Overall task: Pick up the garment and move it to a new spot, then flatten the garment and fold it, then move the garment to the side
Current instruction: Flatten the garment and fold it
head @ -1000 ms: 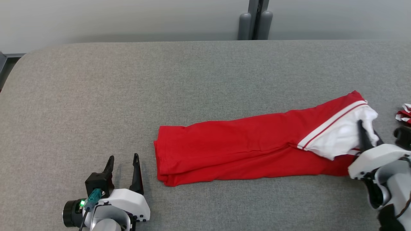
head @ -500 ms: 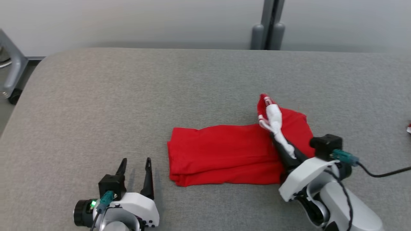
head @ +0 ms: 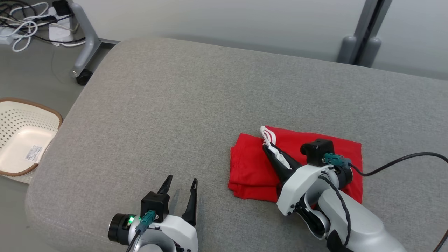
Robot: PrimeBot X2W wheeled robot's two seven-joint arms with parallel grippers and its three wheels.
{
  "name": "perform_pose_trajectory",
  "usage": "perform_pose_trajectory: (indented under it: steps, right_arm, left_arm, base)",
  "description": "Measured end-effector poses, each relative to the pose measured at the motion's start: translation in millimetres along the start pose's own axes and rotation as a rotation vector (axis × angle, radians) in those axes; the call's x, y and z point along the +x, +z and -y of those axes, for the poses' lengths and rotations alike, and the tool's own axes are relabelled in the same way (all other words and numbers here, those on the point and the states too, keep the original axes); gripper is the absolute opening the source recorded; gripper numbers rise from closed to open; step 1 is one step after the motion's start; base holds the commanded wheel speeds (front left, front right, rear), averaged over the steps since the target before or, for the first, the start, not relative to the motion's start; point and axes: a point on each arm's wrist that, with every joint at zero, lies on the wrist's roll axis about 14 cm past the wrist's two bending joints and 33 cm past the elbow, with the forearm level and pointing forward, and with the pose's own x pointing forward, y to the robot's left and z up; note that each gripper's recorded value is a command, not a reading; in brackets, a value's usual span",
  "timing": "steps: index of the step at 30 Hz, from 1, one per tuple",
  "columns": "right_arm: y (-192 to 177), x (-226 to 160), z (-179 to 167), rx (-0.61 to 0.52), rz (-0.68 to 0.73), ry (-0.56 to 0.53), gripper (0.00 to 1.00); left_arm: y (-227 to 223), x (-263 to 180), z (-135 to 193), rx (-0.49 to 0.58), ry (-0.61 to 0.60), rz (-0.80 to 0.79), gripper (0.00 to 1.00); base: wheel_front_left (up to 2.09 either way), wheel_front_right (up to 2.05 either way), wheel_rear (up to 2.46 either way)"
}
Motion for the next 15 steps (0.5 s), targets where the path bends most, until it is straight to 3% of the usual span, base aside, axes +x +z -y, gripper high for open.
perform_pose_trajectory:
  steps: [1,2,4,5,11,15]
  right_arm:
    - [0,4,-3,0.002,-0.001,0.008,0.0]
    - [0,8,-6,0.01,-0.001,0.015,0.32]
    - [1,13,-12,0.032,0.003,0.032,0.64]
    - [3,14,-14,0.043,0.01,0.037,1.0]
    - [29,14,-16,0.102,0.096,0.043,1.0]
    - [59,-11,49,0.023,0.191,-0.118,1.0]
  left_arm:
    - [-1,-2,-2,-0.001,0.007,-0.002,1.0]
    - [-1,-3,-4,-0.003,0.016,-0.004,1.0]
    - [-3,-5,-6,-0.005,0.026,-0.01,1.0]
    - [-4,-5,-6,-0.006,0.029,-0.012,1.0]
    - [4,6,5,-0.006,0.0,0.003,1.0]
    - [12,19,16,0.002,-0.029,0.023,1.0]
  base:
    - [0.0,0.0,0.0]
    - [0.0,0.0,0.0]
    - [0.0,0.0,0.0]
    - [0.0,0.0,0.0]
    - [0.0,0.0,0.0]
    - [0.0,0.0,0.0]
